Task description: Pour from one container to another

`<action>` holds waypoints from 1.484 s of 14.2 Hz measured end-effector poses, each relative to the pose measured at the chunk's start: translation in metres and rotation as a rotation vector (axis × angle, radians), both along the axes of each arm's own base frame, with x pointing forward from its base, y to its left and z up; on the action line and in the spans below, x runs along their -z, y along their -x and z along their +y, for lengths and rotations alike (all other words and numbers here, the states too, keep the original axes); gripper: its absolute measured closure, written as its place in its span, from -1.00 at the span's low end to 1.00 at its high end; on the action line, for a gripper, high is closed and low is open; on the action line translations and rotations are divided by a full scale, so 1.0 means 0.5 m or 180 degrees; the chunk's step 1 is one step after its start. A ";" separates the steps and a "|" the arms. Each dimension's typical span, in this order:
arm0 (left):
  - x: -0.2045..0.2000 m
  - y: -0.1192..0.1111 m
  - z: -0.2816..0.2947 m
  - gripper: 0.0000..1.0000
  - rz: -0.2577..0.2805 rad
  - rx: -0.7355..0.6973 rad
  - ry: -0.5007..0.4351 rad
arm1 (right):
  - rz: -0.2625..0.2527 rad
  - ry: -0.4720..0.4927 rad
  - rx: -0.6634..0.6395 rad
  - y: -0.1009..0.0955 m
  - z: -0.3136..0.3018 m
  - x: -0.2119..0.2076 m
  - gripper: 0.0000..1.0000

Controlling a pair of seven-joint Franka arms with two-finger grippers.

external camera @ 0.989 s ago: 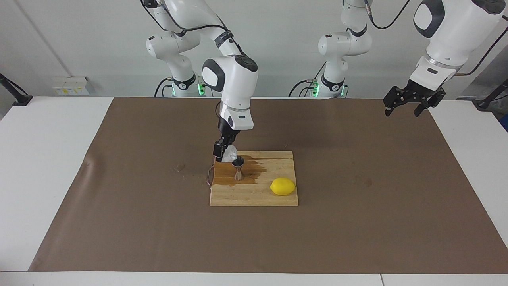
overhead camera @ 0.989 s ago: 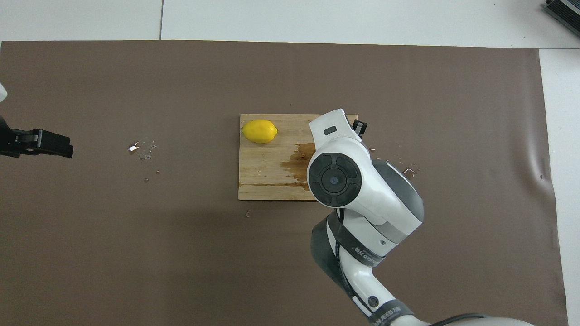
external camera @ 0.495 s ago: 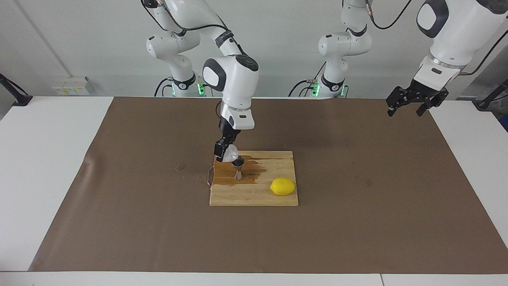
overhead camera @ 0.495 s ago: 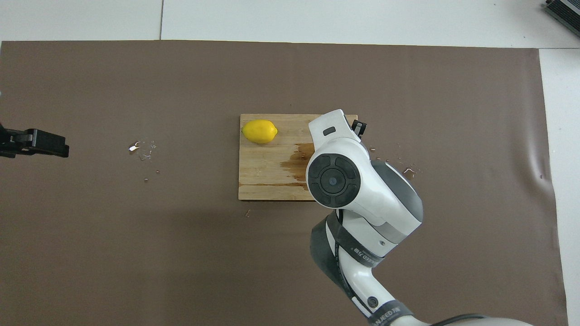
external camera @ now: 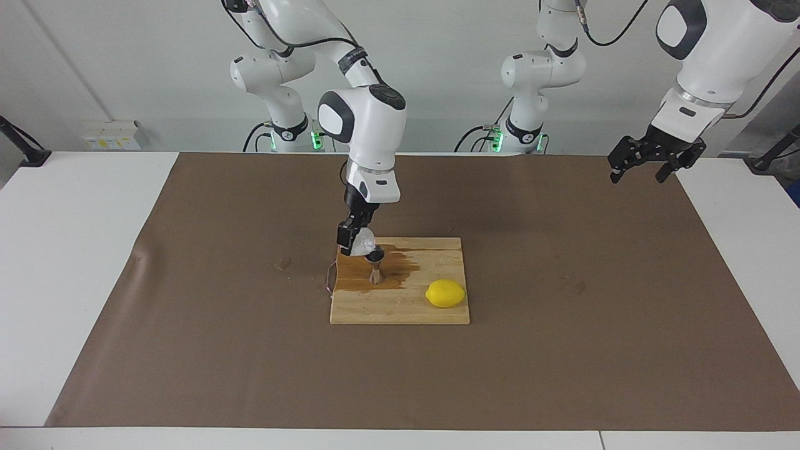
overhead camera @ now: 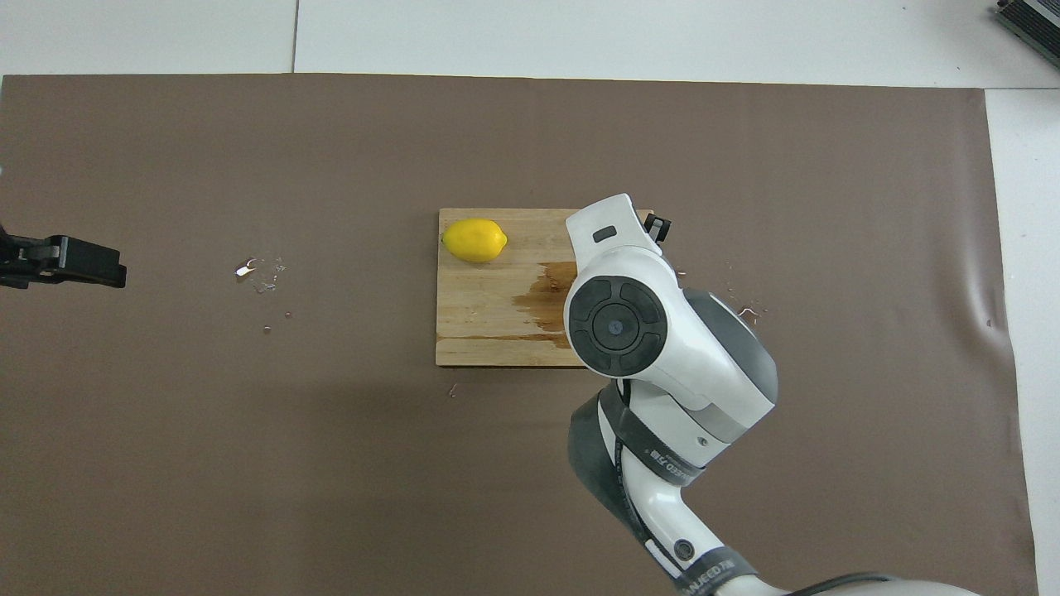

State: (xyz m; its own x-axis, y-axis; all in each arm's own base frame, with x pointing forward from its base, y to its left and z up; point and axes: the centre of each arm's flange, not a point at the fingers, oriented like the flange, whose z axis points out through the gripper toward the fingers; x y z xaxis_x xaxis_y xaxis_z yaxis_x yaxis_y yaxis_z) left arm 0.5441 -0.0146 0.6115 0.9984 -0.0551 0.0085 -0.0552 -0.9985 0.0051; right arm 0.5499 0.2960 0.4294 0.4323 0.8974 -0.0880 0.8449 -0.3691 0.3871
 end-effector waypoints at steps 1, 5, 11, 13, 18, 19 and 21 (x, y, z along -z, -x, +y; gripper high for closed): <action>0.000 0.000 0.000 -1.00 0.0000 0.0000 0.0000 | 0.0003 -0.0005 -0.0003 0.001 0.001 -0.001 -0.04; 0.000 0.000 0.000 -1.00 0.0000 0.0000 0.0001 | 0.0049 -0.0057 -0.0086 0.003 0.007 -0.001 -0.04; 0.000 0.000 0.000 -1.00 0.0000 0.0000 0.0002 | 0.0187 -0.0371 -0.0314 -0.016 -0.036 -0.043 -0.04; 0.000 0.000 0.000 -1.00 0.0000 0.0000 0.0003 | 0.0302 -0.0537 -0.0433 -0.036 -0.088 -0.060 -0.04; 0.000 0.000 0.000 -1.00 0.0000 0.0000 0.0005 | 0.0492 -0.1305 -0.0930 -0.104 -0.328 -0.036 -0.04; 0.000 0.000 0.000 -1.00 0.0000 0.0000 0.0005 | 0.0498 -0.1462 -0.1005 -0.106 -0.386 -0.010 -0.04; 0.000 0.000 0.000 -1.00 0.0000 0.0000 0.0006 | 0.0473 -0.1762 -0.1120 -0.093 -0.487 0.053 -0.04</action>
